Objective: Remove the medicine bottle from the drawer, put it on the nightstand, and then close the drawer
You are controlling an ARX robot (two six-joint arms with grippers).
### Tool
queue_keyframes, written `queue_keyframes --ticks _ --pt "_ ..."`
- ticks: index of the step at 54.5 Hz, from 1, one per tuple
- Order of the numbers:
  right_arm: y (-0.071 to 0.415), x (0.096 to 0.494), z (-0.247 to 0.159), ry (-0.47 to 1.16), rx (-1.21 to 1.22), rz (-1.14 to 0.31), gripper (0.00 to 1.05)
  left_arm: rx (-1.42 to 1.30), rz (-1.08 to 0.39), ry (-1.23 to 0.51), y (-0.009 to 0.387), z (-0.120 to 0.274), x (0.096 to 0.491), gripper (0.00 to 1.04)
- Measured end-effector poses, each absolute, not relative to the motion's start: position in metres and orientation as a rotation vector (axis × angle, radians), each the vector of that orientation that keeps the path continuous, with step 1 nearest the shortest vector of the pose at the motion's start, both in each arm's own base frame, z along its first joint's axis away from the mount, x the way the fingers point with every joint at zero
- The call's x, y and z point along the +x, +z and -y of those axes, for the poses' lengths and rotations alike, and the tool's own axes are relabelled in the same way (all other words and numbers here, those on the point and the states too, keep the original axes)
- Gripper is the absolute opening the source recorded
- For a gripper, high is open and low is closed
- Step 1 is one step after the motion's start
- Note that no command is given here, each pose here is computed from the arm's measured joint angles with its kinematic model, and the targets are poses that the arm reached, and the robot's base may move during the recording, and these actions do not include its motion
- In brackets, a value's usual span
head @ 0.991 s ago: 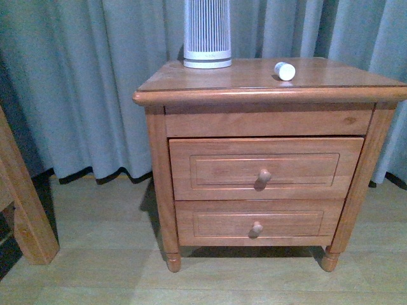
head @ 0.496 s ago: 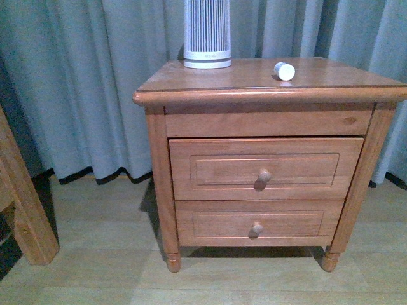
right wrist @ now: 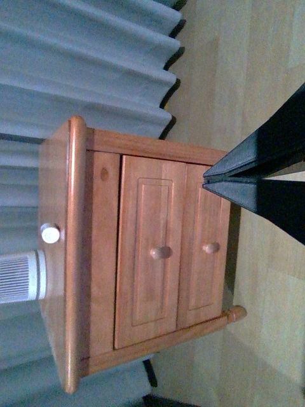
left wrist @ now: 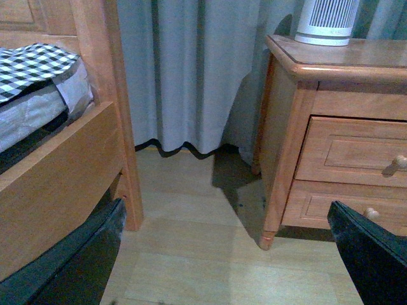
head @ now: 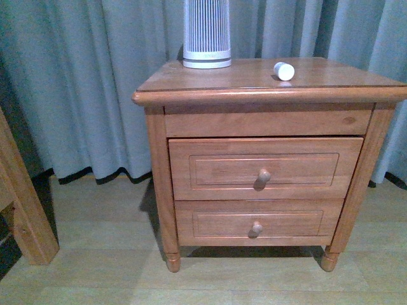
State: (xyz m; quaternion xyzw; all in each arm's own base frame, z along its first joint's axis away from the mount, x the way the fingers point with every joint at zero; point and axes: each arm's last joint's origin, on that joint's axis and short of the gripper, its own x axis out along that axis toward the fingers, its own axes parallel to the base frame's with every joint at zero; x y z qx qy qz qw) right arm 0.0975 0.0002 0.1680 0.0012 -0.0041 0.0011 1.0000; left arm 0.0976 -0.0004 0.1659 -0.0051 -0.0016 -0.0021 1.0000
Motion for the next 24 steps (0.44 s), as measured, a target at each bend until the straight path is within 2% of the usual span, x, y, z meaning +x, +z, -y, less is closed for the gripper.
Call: queue_keyframes --ticks 24 --pt "0.168 0.0973 -0.0002 0.003 0.002 0.009 0.86 -0.01 0.003 -0.004 0.1659 0.0004 0.0976 0.98"
